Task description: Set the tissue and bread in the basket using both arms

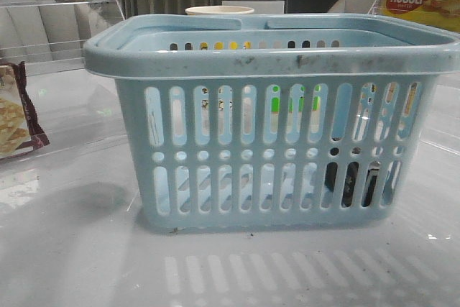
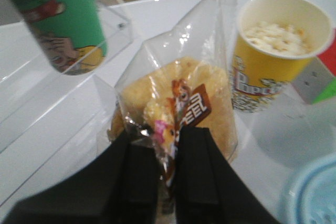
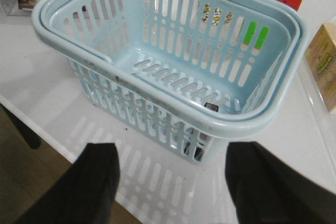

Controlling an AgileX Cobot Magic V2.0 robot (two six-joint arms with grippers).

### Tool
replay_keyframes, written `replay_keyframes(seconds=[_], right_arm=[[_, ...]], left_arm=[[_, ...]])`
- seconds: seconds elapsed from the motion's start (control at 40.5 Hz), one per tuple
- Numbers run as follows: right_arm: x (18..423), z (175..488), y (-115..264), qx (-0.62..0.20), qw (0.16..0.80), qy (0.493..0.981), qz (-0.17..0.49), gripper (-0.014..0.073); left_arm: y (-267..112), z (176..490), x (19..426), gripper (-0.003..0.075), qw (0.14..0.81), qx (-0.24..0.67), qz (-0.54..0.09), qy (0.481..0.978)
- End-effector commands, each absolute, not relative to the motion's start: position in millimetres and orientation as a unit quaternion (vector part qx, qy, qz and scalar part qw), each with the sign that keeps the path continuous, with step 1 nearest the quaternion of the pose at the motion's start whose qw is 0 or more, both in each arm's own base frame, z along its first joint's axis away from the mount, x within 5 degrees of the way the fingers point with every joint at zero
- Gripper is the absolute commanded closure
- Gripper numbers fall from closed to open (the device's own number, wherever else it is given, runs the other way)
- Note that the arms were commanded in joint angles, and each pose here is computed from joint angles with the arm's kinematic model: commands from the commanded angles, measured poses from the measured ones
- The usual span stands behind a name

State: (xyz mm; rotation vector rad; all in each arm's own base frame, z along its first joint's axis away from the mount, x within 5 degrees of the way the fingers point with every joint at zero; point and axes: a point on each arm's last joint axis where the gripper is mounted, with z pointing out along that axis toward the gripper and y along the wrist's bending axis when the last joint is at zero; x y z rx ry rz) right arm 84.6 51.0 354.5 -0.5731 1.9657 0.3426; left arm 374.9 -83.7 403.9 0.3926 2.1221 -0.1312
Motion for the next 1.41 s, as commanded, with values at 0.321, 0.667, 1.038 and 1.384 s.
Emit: replay_keyframes(seconds=[0.321, 0.667, 1.038, 1.384], right_arm=[[86, 369, 51, -0.233, 0.549, 0.789, 0.147, 0.0054], [86, 369, 51, -0.233, 0.549, 0.789, 0.147, 0.0054], [86, 369, 51, -0.233, 0.549, 0.789, 0.147, 0.0054], [86, 369, 51, -0.233, 0.549, 0.789, 0.147, 0.0054]], left_arm=[[-191, 435, 281, 0.0573, 0.430, 0.372, -0.123, 0.814], [-253, 383, 285, 0.0562, 0.370, 0.431, -0.140, 0.811], [-259, 376, 290, 0.0230, 0.370, 0.428, -0.144, 0.812], [-211, 420, 226, 0.0232, 0.397, 0.427, -0.168, 0.795]])
